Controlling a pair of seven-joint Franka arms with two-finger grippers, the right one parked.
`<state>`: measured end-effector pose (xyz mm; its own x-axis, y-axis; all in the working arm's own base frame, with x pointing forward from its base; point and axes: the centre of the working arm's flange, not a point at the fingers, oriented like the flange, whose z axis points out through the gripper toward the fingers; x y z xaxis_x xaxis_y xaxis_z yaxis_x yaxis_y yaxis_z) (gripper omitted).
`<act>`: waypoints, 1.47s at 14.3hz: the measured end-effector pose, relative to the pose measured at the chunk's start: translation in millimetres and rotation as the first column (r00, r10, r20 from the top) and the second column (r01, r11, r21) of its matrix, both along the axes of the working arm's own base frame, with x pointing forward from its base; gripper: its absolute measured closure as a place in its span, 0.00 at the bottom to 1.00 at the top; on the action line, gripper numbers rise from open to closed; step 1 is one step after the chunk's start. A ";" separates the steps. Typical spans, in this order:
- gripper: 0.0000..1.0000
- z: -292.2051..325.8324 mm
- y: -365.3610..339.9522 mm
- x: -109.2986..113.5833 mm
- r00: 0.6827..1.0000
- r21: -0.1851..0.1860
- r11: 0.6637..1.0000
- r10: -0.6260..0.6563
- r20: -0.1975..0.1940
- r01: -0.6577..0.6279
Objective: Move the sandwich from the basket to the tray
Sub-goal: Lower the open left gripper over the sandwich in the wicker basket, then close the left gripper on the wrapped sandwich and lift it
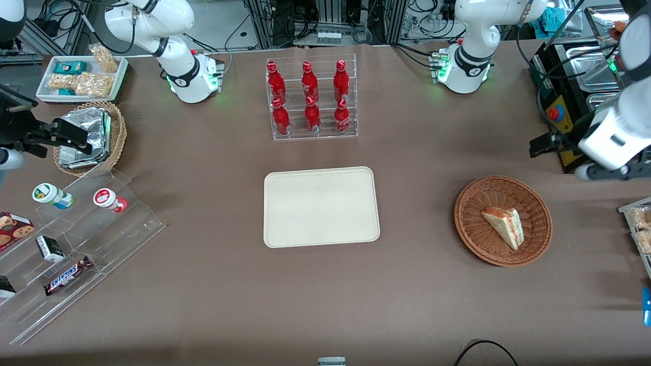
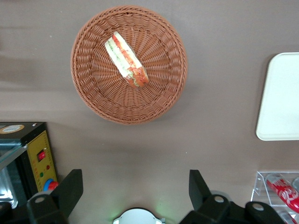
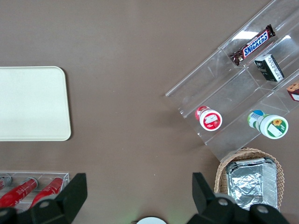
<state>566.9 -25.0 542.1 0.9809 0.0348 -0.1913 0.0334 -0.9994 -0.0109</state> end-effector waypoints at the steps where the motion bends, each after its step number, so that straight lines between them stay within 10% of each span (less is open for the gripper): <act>1: 0.00 -23.1 1.9 5.7 1.000 0.004 1.000 0.002 0.002 -0.002; 12: 0.00 -215.6 39.3 -8.9 0.958 -0.004 0.981 0.188 0.219 -0.191; 18: 0.00 -248.5 32.9 8.0 0.720 -0.049 0.749 0.650 0.244 -0.660; 21: 0.00 -271.7 34.2 15.5 0.686 -0.041 0.711 0.690 0.229 -0.702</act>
<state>582.4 9.2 270.4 0.6855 0.7271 0.0376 0.7261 -0.6865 0.0377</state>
